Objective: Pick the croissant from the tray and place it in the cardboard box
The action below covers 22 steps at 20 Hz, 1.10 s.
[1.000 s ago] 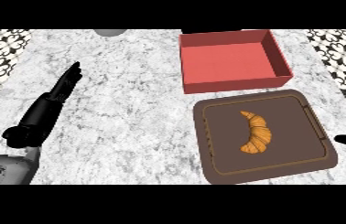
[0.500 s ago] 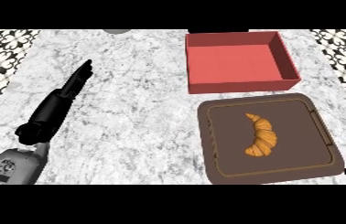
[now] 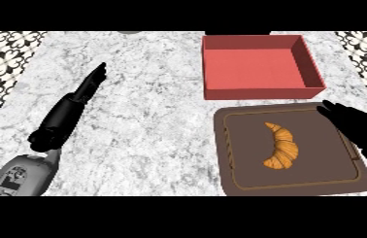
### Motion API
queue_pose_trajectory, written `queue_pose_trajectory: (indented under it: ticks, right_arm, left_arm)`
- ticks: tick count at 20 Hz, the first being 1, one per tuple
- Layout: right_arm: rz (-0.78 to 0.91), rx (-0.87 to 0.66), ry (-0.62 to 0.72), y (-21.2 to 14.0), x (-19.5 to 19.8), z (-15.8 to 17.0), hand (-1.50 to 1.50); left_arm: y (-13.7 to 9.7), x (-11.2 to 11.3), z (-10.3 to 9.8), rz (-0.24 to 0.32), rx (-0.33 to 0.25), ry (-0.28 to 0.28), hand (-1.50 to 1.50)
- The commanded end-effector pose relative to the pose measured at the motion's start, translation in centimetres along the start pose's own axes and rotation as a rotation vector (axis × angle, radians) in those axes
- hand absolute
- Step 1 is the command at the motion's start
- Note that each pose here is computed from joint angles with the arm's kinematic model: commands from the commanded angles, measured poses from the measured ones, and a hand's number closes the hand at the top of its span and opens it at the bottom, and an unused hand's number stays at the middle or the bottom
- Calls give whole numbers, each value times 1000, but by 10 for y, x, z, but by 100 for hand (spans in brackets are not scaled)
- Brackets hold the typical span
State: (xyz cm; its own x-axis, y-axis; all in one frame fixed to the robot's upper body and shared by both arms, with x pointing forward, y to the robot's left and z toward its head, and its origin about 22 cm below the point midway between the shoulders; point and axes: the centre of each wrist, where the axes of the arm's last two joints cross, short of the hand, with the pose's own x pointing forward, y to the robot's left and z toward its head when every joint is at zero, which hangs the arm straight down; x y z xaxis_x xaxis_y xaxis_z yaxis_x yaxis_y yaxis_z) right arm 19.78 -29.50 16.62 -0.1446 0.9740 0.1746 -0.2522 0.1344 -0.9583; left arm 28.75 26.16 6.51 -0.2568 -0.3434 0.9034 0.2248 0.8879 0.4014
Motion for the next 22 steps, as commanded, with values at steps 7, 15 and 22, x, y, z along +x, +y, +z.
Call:
queue_pose_trajectory:
  ticks: [7, 15, 22]
  right_arm:
    - [61, 150, 130, 15, 65, -29, -150]
    - [89, 164, 202, 46, 72, -57, -150]
    - [103, 124, 207, 55, 72, -51, -150]
  left_arm:
    - [-4, -7, 11, -6, 7, -4, 0]
    - [7, 6, -4, 1, 7, 5, 0]
    - [13, -11, 2, 13, -1, -3, 0]
